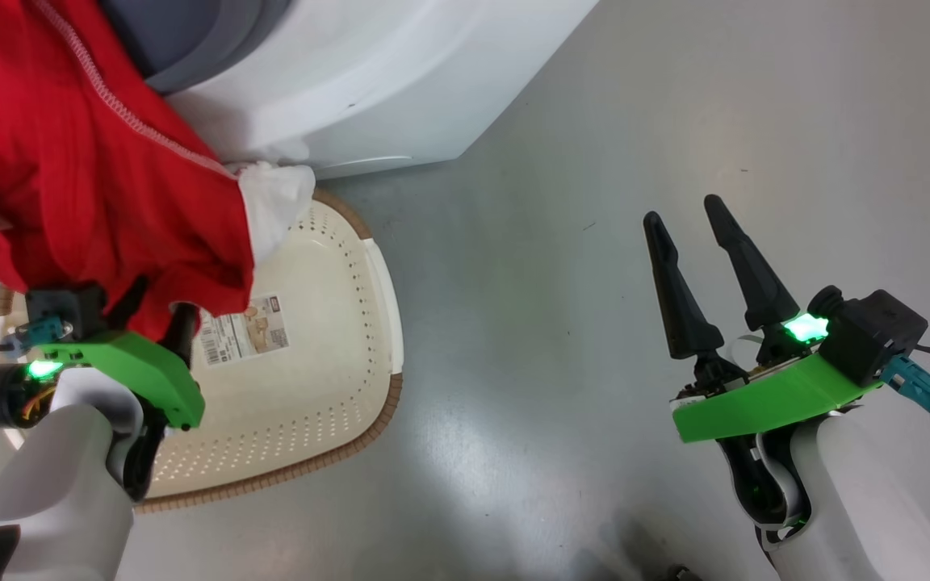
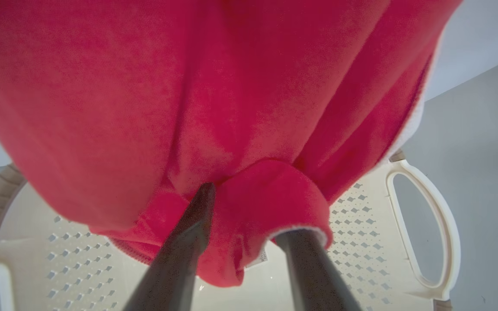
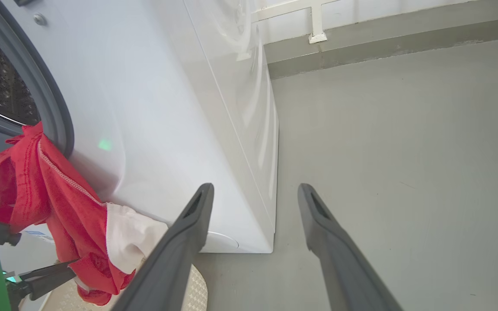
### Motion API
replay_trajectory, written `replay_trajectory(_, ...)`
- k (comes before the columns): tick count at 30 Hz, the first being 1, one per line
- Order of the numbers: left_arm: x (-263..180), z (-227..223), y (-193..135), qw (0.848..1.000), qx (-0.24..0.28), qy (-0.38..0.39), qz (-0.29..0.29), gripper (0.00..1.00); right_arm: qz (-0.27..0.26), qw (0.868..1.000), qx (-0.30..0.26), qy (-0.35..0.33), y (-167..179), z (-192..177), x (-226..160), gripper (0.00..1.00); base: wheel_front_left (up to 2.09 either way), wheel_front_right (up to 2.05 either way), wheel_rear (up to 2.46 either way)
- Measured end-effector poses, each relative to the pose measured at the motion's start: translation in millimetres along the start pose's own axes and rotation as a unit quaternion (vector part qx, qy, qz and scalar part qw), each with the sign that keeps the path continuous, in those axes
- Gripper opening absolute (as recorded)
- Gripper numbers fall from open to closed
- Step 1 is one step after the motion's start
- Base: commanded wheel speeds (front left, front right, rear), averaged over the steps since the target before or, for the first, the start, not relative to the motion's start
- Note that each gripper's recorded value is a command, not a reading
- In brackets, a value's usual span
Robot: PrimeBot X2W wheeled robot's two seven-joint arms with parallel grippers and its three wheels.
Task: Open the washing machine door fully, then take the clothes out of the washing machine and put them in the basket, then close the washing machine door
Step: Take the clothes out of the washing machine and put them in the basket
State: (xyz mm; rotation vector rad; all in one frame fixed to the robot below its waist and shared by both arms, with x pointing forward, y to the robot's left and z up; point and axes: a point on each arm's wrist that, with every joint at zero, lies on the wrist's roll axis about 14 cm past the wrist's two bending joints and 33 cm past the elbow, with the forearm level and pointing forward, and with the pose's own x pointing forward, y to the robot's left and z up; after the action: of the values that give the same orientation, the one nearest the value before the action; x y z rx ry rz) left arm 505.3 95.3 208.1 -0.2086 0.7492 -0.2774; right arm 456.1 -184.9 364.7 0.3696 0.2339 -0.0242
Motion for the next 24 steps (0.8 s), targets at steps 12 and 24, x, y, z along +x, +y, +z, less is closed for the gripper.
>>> replay_trajectory(12,-6,11,-1,1.000,-0.015,-0.016,-0.001,1.00,0.011,1.000,0.003,-0.009,7,5,6,1.00,0.00,0.00,0.00)
replay_trajectory(24,-22,45,-12,0.997,-0.032,-0.074,-0.019,1.00,0.021,1.000,-0.001,-0.023,15,16,8,1.00,0.00,0.00,0.00)
